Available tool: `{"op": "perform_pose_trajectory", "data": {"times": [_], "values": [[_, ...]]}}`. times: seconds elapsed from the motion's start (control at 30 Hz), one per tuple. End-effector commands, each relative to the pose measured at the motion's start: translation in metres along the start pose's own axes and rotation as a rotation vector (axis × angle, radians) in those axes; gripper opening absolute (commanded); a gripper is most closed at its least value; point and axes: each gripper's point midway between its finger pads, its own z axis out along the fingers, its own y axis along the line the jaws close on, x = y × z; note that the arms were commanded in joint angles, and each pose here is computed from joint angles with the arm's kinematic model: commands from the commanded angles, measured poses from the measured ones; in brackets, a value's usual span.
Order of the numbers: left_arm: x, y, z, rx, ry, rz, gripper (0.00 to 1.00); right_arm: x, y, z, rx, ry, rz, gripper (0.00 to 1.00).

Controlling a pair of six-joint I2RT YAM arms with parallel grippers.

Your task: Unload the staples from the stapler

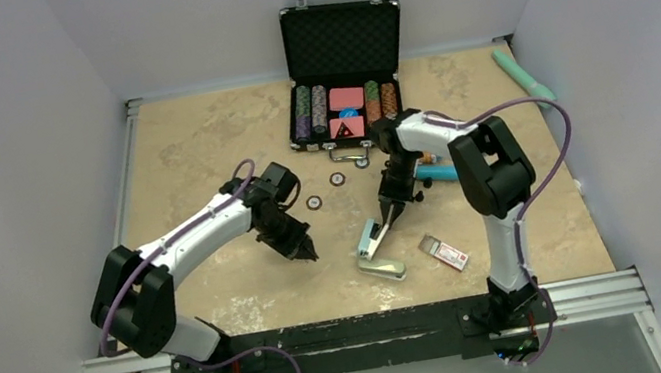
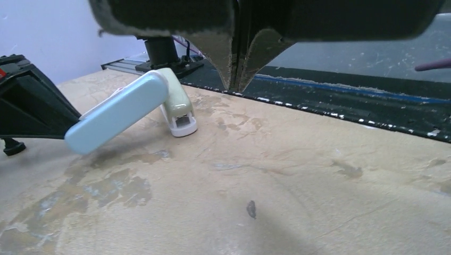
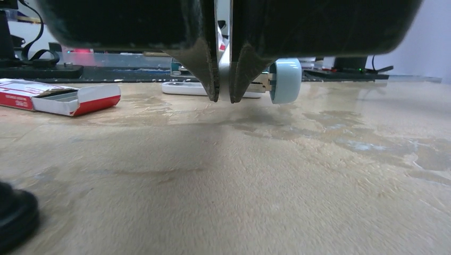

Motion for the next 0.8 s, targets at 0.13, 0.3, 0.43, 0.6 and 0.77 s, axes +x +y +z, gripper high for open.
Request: {"op": "perform_pose_trajectory", "data": {"times": [0.13, 0.3, 0.43, 0.6, 0.77], "values": [[0.002, -0.021, -0.025, 0.108, -0.017, 0.150, 0.00, -0.004, 0.006, -0.027, -0.021, -0.027, -0.079, 0.00], [-0.001, -0.080, -0.055, 0.302, -0.130, 0.580, 0.25, -0.014, 0.026, -0.061, -0.094, -0.140, -0.165, 0.00], [0.007, -0.111, -0.078, 0.455, -0.151, 0.783, 0.82, -0.011, 0.037, -0.082, -0.131, -0.205, -0.236, 0.00], [0.031, -0.147, -0.085, 0.621, -0.044, 0.917, 0.89, 0.001, 0.055, -0.112, -0.189, -0.299, -0.292, 0.00], [0.048, -0.168, -0.080, 0.723, 0.071, 1.019, 0.81, 0.017, 0.065, -0.131, -0.261, -0.306, -0.342, 0.00]]}}
